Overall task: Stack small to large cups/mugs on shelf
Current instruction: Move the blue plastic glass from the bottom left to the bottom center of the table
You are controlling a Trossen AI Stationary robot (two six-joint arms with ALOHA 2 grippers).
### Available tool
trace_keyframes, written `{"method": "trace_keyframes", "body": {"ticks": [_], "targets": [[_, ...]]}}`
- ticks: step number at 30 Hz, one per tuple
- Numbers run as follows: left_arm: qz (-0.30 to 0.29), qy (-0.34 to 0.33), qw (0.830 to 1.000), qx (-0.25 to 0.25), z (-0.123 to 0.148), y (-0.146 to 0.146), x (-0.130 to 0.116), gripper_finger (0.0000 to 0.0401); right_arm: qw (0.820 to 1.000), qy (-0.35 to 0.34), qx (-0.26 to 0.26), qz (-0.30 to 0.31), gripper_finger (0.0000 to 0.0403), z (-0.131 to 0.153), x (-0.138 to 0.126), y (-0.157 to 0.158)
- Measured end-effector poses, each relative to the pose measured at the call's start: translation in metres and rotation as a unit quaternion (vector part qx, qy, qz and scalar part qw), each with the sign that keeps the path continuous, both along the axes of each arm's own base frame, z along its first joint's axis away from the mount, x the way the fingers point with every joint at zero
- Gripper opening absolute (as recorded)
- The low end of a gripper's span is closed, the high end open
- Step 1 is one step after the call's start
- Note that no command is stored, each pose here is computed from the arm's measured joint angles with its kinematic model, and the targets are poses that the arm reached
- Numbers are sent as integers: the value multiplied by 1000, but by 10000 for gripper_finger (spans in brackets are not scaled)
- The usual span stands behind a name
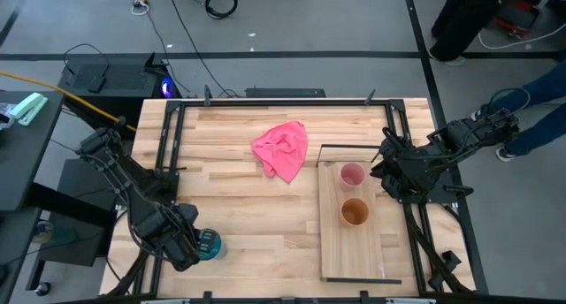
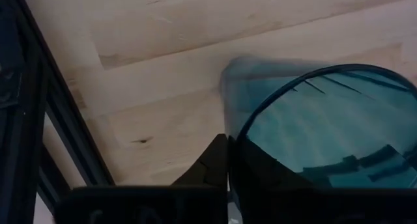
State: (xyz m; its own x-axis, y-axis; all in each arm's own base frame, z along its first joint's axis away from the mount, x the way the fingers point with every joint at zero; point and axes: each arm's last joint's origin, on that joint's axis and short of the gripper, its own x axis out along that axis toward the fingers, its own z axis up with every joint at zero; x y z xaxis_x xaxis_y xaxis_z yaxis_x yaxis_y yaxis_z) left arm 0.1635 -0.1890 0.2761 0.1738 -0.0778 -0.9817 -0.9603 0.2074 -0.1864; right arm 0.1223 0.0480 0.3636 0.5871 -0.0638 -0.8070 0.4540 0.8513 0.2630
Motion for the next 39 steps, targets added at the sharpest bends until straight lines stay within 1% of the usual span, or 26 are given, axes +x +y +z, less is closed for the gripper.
{"method": "trace_keyframes", "body": {"ticks": [2,5,10,13,15,18,23,26,31,35,39], "targets": [[0,0,1000,-1,0,0,0,13,1000,0,0,0,84,0,0,0],[0,-2,1000,-3,0,0,1,19,1000,0,0,0,84,0,0,0],[-6,-27,999,-23,7,3,10,12,1000,0,0,0,84,0,0,0],[-23,-63,997,-33,26,9,24,12,1000,0,0,0,84,0,0,0],[-37,-99,994,-26,43,17,35,12,1000,0,0,0,84,0,0,0],[-59,-163,985,-2,71,35,55,12,1000,0,-2,2,84,0,0,0],[-115,-217,968,46,112,69,90,12,1000,0,-2,2,84,0,0,0],[-145,-213,964,69,132,87,106,12,1000,0,-2,3,84,0,0,0],[-180,-169,965,92,148,106,129,12,1000,1,-2,3,84,0,0,0],[-207,-169,959,93,150,109,154,12,1000,1,-2,3,84,0,0,0],[-241,-162,953,83,141,103,180,12,1000,1,-5,7,84,0,0,0]]}}
